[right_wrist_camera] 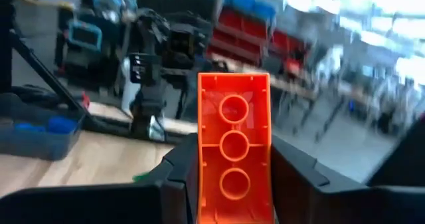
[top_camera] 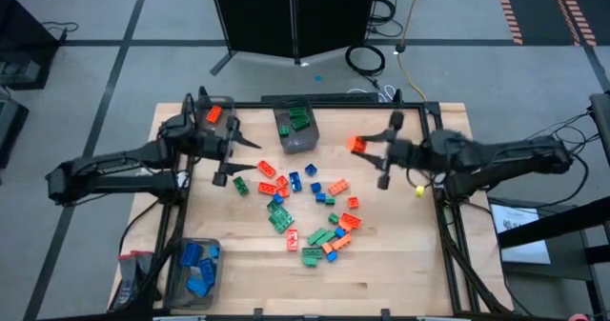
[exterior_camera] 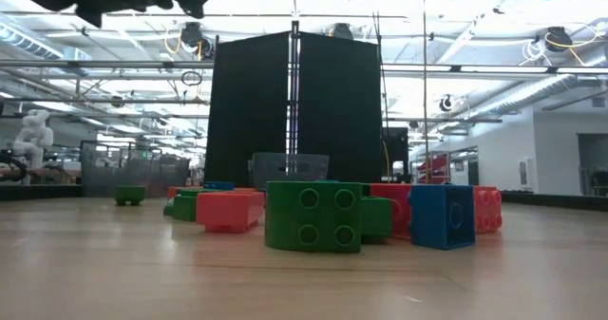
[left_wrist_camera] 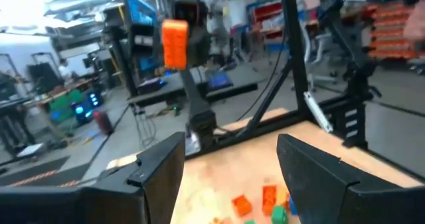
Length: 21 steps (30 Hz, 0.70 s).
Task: Sort blocks
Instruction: Put the orange game piece into the top left black transparent bin
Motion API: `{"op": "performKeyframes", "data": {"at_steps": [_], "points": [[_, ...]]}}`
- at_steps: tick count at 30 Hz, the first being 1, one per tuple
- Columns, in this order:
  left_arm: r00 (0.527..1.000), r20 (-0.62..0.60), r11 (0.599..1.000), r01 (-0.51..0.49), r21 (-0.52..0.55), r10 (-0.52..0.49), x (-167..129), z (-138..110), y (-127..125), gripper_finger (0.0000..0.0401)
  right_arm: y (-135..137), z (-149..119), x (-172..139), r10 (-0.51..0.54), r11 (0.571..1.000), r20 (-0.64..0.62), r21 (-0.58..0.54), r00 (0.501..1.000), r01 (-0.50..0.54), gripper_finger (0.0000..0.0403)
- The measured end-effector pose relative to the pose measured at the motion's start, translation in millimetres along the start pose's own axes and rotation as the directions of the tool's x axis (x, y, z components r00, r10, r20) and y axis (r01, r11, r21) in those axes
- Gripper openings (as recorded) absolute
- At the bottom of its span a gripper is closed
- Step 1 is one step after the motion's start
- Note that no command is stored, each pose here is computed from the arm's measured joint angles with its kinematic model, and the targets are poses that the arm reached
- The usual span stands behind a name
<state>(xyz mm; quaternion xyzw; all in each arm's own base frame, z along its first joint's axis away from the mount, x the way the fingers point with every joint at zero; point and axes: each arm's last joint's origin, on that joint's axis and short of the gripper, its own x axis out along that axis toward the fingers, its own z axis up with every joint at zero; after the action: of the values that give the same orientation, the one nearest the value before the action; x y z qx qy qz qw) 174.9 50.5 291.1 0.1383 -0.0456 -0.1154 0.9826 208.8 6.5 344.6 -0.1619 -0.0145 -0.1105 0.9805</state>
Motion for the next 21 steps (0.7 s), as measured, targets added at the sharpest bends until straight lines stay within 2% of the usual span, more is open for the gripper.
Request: {"op": "performKeyframes", "data": {"at_steps": [4, 8, 12, 15, 18, 21], "points": [[0.999, 0.045, 1.000, -0.005, -0.007, 0.005, 12.3, -4.9, 7.6, 0.0240, 7.0, -31.6, 14.6, 0.020, 1.000, 0.164, -0.002, 0.986, -0.020, 0.0116], [0.993, 0.117, 1.000, -0.015, -0.023, 0.017, 22.9, -7.2, 14.4, 0.0240, 14.8, -54.5, 36.0, 0.051, 0.999, 0.222, 0.000, 0.974, -0.052, 0.0116], [0.989, 0.147, 0.999, -0.016, -0.033, 0.021, 31.7, -13.6, 18.8, 0.0240, 18.5, -60.6, 59.6, 0.080, 0.996, 0.302, 0.001, 0.950, -0.084, 0.0116], [0.991, 0.137, 0.999, -0.007, -0.042, 0.013, 37.4, -20.3, 19.4, 0.0240, 21.3, -66.1, 76.6, 0.102, 0.995, 0.295, -0.020, 0.950, -0.101, 0.0116], [0.991, 0.133, 0.999, 0.001, -0.046, 0.005, 40.4, -23.1, 18.7, 0.0240, 18.0, -66.3, 89.9, 0.092, 0.995, 0.298, 0.003, 0.950, -0.097, 0.0116], [0.992, 0.125, 0.999, -0.004, -0.049, 0.010, 42.7, -25.0, 17.7, 0.0240, 18.3, -68.5, 104.7, 0.134, 0.989, 0.298, 0.019, 0.945, -0.146, 0.0116]]}}
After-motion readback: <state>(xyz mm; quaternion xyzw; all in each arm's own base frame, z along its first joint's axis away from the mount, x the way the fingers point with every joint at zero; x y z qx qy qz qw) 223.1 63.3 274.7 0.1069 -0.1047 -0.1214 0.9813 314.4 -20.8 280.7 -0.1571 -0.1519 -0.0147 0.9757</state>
